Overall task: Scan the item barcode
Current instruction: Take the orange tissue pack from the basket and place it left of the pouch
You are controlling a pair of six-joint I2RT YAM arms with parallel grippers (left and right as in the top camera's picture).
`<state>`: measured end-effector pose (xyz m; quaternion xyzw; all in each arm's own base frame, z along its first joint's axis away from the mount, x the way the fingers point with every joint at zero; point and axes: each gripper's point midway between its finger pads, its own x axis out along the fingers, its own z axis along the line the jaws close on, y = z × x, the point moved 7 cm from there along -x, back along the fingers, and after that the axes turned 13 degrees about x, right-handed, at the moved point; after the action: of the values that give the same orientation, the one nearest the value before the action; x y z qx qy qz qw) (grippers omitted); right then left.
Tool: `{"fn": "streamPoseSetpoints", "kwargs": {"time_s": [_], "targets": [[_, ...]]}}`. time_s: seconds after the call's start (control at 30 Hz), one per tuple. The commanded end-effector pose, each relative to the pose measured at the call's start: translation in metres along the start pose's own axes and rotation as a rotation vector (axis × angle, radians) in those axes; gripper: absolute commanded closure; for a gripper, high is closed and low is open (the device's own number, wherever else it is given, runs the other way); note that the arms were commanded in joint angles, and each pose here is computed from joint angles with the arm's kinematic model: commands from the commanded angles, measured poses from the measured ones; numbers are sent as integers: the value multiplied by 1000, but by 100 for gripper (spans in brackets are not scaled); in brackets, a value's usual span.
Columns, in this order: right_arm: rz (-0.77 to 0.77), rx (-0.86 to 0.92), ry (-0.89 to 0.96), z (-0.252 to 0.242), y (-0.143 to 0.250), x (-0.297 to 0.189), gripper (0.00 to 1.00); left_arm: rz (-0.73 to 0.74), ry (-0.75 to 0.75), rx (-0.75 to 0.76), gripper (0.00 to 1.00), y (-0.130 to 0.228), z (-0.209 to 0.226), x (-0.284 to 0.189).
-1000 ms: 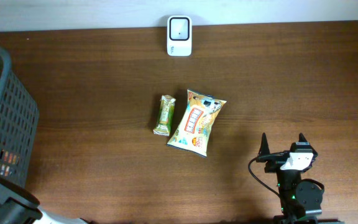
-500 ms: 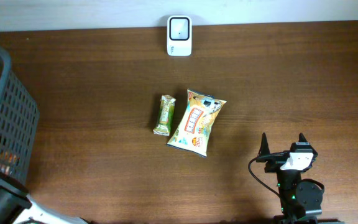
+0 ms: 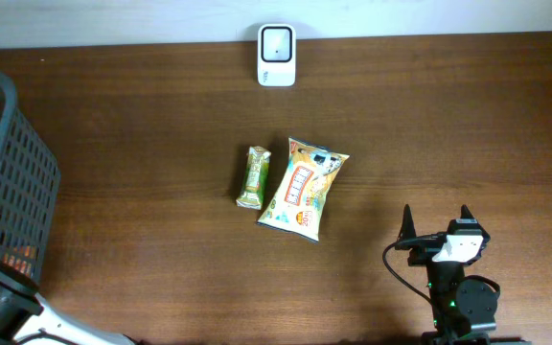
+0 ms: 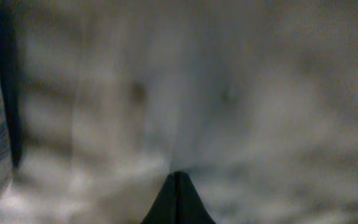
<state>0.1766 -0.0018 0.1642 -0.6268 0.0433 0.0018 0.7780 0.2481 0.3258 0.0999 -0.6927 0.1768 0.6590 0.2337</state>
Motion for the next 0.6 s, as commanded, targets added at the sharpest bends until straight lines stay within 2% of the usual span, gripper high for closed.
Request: {"fn": "streamPoseSetpoints", "kwargs": {"time_s": [0.0,0.07,0.1,0.2,0.27,0.3,0.33,0.37,0.4,0.53,0.57], "targets": [[6,-5,8,-1,3,0,1,-91,19,5,100,-16,-4,-45],[6,-5,8,-1,3,0,1,-63,16,57,41,-9,-3,-48],[6,-5,8,-1,3,0,1,-9,14,79,29,0,-2,-37],[6,-5,8,-1,3,0,1,123,12,88,28,33,0,-3],[6,-5,8,-1,3,0,1,166,12,90,28,46,1,8],[6,-5,8,-1,3,0,1,175,11,90,36,48,1,9],[6,-5,8,-1,3,0,1,175,11,90,57,48,1,9],[7,-5,8,-1,3,0,1,164,11,90,95,46,1,9],[6,-5,8,-1,3,0,1,152,12,90,100,43,1,9],[6,-5,8,-1,3,0,1,54,22,92,100,16,-2,-17],[6,-5,8,-1,3,0,1,-4,42,93,100,-1,-5,-40]]}}
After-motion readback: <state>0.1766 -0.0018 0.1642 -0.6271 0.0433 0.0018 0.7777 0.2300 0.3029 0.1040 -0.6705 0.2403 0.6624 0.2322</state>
